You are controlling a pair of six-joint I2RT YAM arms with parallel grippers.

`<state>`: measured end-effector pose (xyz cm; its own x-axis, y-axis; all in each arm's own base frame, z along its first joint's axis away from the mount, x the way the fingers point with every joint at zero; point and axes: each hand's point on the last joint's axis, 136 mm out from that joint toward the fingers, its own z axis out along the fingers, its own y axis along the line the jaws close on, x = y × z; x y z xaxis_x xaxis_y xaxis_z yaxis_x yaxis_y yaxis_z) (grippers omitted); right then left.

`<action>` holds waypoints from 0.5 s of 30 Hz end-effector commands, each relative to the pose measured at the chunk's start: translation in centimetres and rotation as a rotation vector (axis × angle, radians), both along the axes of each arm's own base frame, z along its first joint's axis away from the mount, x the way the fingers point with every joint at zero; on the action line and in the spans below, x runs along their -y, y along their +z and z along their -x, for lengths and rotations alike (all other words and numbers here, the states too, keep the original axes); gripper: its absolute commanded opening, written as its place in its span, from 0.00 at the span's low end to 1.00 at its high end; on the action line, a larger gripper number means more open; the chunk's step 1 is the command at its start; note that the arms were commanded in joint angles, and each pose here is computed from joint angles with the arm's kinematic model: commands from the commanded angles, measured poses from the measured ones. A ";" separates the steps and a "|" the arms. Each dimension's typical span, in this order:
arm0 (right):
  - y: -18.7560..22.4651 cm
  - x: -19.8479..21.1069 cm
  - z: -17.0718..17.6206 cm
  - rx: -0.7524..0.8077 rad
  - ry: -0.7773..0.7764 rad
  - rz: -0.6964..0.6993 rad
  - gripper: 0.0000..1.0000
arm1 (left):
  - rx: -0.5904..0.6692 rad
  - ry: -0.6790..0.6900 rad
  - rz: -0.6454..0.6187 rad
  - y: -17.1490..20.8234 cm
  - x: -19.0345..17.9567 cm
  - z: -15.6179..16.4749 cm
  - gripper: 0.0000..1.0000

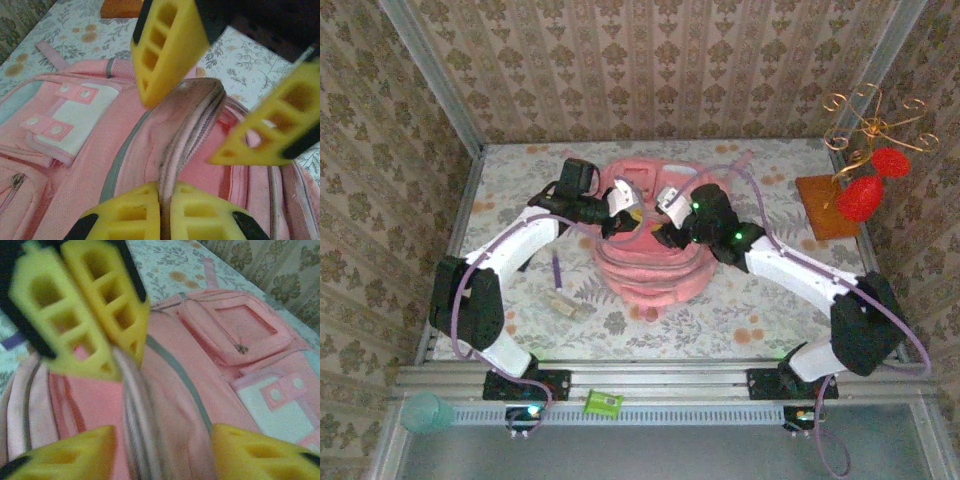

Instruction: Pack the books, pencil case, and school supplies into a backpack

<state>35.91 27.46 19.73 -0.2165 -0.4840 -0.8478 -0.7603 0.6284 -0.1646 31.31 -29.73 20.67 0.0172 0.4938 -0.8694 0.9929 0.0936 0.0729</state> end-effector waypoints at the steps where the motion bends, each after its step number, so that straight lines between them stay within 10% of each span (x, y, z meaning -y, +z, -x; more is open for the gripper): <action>1: 0.2 -1.0 -0.9 0.029 0.016 -0.009 0.28 | -0.002 0.002 0.071 2.1 0.2 0.1 0.12; 5: 0.6 -0.4 -1.3 0.004 -0.052 -0.098 0.06 | -0.060 0.336 0.115 2.4 -3.6 -3.0 0.38; 10: 0.2 -0.4 -1.6 -0.085 -0.103 -0.156 0.03 | -0.255 1.227 0.024 -2.0 -16.5 -4.6 0.64; 15: 0.1 -0.7 -1.6 -0.093 -0.107 -0.204 0.02 | -0.370 1.508 -0.244 -6.6 -24.6 -0.9 0.73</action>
<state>36.77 27.58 18.33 -0.3467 -0.3644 -0.8643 -0.7070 0.7071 -0.0145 34.54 -11.97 18.33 -0.6397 0.1311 -0.7573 0.2924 0.9528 -0.0821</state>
